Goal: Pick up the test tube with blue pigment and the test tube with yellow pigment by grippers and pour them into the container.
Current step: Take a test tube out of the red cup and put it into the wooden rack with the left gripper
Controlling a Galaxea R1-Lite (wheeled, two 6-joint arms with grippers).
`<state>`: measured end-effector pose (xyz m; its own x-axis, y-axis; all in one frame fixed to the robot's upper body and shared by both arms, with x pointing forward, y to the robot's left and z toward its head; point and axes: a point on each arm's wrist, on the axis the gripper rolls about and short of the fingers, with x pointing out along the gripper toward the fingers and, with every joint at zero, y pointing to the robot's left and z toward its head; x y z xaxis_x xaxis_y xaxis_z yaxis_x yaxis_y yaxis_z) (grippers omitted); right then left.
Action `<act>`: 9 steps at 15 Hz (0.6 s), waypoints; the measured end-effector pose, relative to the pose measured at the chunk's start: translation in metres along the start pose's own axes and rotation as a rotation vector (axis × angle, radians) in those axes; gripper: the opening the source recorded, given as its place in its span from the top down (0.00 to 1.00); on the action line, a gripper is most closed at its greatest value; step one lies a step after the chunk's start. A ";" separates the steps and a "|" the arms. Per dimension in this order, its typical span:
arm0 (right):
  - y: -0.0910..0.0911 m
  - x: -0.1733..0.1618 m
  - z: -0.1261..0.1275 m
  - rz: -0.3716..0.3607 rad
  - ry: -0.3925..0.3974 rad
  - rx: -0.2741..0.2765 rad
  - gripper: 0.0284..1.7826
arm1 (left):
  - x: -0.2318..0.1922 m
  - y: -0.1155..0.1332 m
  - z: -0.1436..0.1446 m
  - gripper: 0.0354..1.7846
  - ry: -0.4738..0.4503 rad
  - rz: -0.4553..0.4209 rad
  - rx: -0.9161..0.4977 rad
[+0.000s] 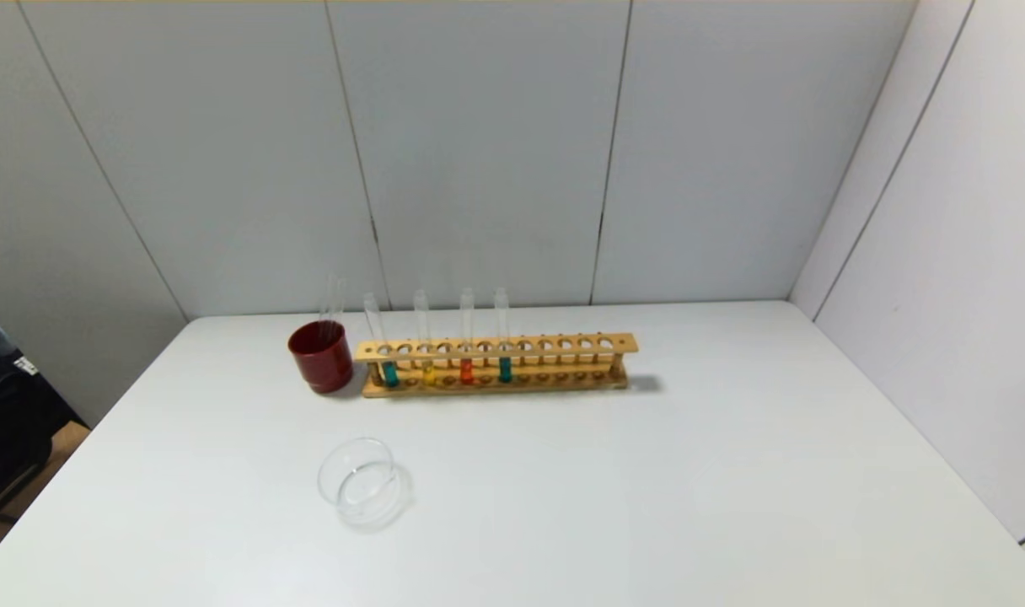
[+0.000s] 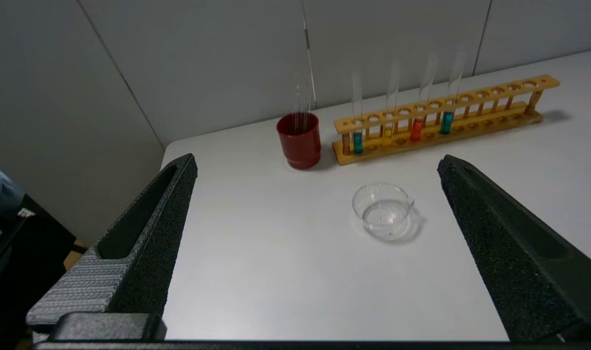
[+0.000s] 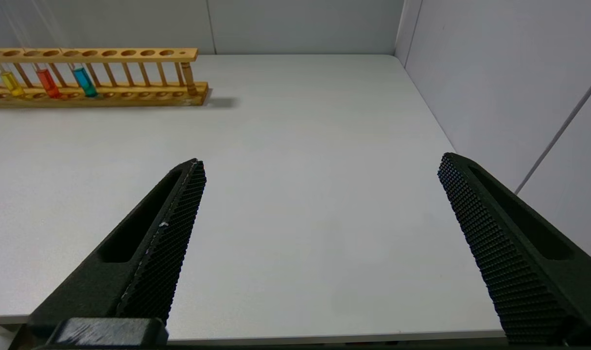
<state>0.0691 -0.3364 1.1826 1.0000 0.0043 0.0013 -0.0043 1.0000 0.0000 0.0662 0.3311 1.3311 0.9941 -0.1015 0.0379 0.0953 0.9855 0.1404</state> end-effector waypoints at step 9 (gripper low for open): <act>0.000 0.000 0.000 0.000 0.000 0.000 0.02 | 0.148 0.015 0.017 0.02 0.139 -0.040 -0.179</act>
<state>0.0691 -0.3364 1.1826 1.0000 0.0043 0.0013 -0.0043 1.0000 0.0000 0.2136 0.3283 1.3557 0.9856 -0.1339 -0.1028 0.1306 0.9907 -0.0389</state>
